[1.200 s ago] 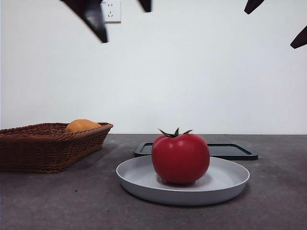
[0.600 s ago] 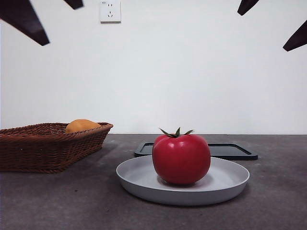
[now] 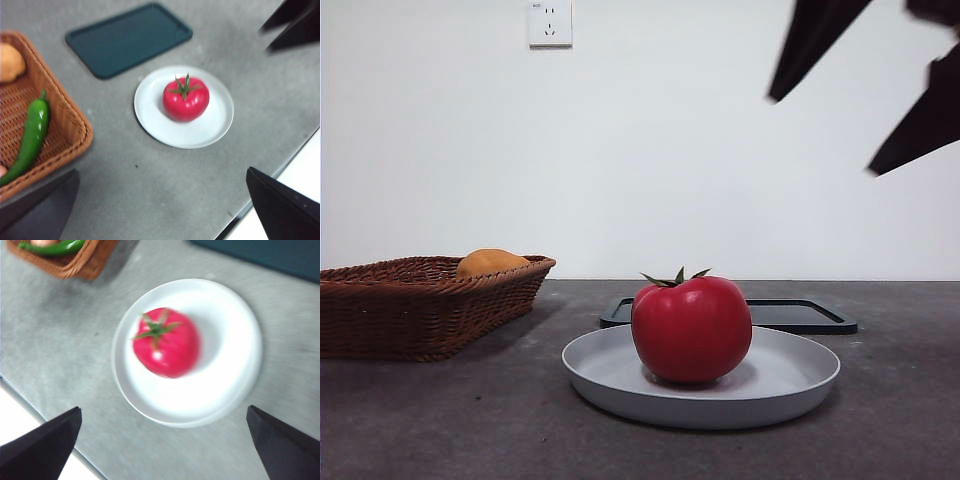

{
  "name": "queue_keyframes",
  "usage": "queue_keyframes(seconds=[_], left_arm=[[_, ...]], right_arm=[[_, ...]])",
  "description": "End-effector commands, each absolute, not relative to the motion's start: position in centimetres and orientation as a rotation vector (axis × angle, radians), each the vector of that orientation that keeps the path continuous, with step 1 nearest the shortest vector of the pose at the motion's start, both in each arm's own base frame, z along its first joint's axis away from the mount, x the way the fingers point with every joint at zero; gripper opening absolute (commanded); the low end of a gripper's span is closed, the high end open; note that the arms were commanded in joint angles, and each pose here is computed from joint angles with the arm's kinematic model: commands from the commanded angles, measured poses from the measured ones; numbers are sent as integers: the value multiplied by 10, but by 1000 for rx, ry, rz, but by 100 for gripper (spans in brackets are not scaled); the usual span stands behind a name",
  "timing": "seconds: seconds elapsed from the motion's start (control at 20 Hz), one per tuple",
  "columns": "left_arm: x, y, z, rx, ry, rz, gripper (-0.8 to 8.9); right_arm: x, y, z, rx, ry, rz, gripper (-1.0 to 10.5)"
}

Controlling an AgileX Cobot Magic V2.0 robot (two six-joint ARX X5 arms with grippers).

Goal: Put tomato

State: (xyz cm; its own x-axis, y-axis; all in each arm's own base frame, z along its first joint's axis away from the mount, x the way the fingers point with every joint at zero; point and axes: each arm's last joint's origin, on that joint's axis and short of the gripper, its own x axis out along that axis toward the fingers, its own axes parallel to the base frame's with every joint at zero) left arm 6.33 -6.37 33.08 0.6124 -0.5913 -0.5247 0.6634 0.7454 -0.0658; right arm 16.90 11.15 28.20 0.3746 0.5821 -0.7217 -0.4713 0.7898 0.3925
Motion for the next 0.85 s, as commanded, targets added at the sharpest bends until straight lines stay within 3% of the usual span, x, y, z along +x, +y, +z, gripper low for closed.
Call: queue_keyframes(seconds=[0.05,0.25,0.5,0.85], left_arm=[[60,-61,334,129,529,-733,634],[57,-58,335,120,508,-736,634],[57,-58,335,120,507,-736,634],[57,-58,335,120,507,-736,634]], right_arm=[[181,131,279,156,1010,690,593],[210,165,269,120,1107,689,594],[247,196,247,40,1238,599,595],[265,224,213,-64,1336,546,595]])
